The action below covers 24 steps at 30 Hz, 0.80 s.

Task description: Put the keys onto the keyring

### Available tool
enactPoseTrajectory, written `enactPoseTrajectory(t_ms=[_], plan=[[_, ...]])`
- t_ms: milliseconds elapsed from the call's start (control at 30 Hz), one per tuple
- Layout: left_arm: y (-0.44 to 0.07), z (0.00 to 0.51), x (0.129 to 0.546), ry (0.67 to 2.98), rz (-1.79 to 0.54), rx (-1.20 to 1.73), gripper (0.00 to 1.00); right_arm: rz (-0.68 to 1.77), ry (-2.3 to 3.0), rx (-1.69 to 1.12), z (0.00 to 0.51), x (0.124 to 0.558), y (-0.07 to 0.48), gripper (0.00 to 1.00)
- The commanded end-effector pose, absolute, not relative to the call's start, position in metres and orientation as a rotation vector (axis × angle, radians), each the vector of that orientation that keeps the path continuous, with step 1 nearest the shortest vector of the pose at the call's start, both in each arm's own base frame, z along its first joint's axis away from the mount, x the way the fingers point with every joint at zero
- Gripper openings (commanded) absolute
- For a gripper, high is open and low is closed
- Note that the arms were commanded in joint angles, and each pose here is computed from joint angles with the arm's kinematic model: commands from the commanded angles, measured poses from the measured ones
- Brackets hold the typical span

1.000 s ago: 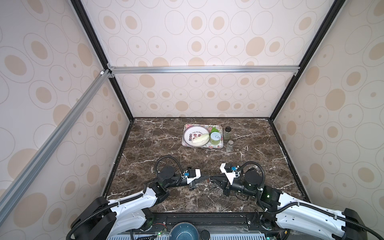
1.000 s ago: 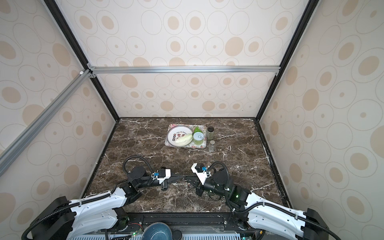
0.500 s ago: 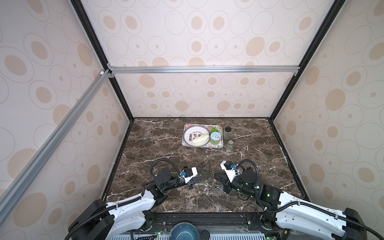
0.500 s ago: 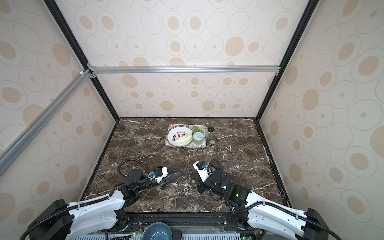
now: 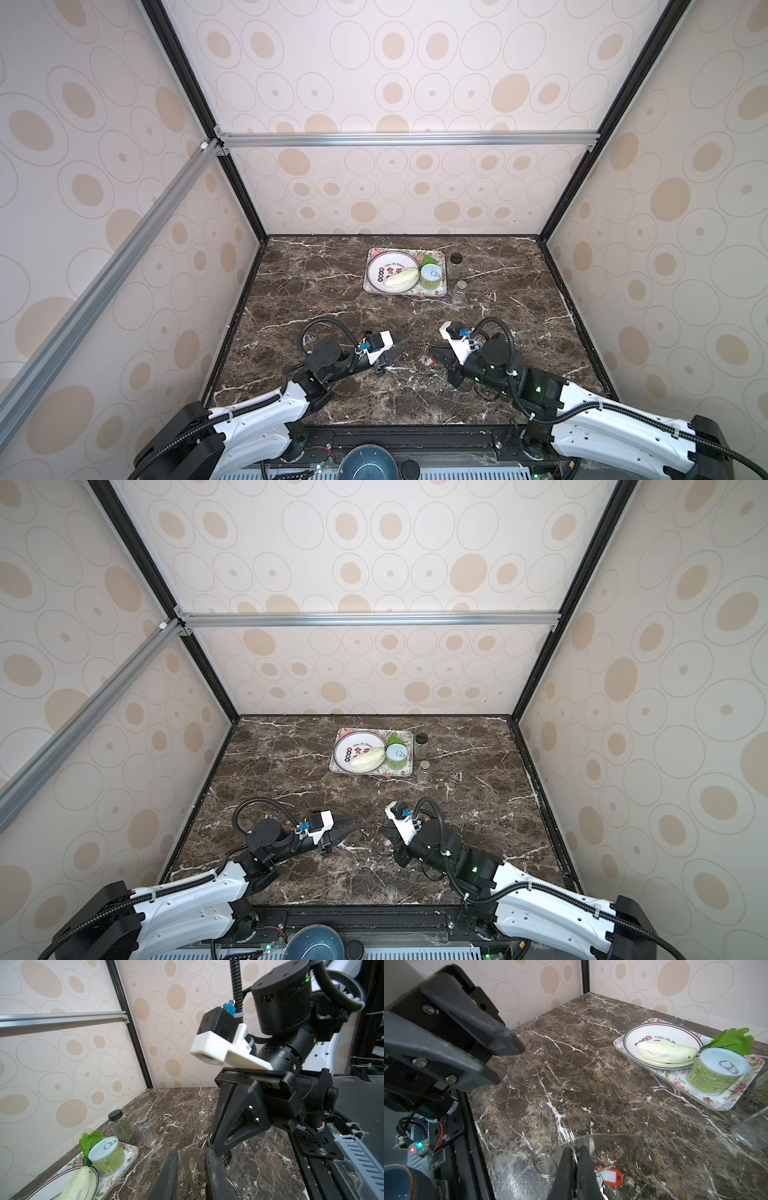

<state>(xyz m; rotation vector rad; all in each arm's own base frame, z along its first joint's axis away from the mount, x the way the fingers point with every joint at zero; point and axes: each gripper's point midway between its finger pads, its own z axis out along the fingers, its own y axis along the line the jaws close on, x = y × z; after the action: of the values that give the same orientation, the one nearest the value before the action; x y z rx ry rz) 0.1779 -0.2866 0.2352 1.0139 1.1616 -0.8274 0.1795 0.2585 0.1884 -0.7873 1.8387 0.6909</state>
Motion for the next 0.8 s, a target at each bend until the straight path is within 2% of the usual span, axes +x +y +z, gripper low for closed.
enactPoseTrajectory(t_ms=[0, 767], plan=[[-0.291, 0.244, 0.175, 1.121, -0.819, 1.039, 0.22, 0.683, 1.772, -0.809, 0.212, 0.178, 0.265, 0.0], [-0.31, 0.233, 0.163, 1.111, -0.898, 1.181, 0.18, 0.706, 1.742, -0.901, 0.209, 0.167, 0.279, 0.0]])
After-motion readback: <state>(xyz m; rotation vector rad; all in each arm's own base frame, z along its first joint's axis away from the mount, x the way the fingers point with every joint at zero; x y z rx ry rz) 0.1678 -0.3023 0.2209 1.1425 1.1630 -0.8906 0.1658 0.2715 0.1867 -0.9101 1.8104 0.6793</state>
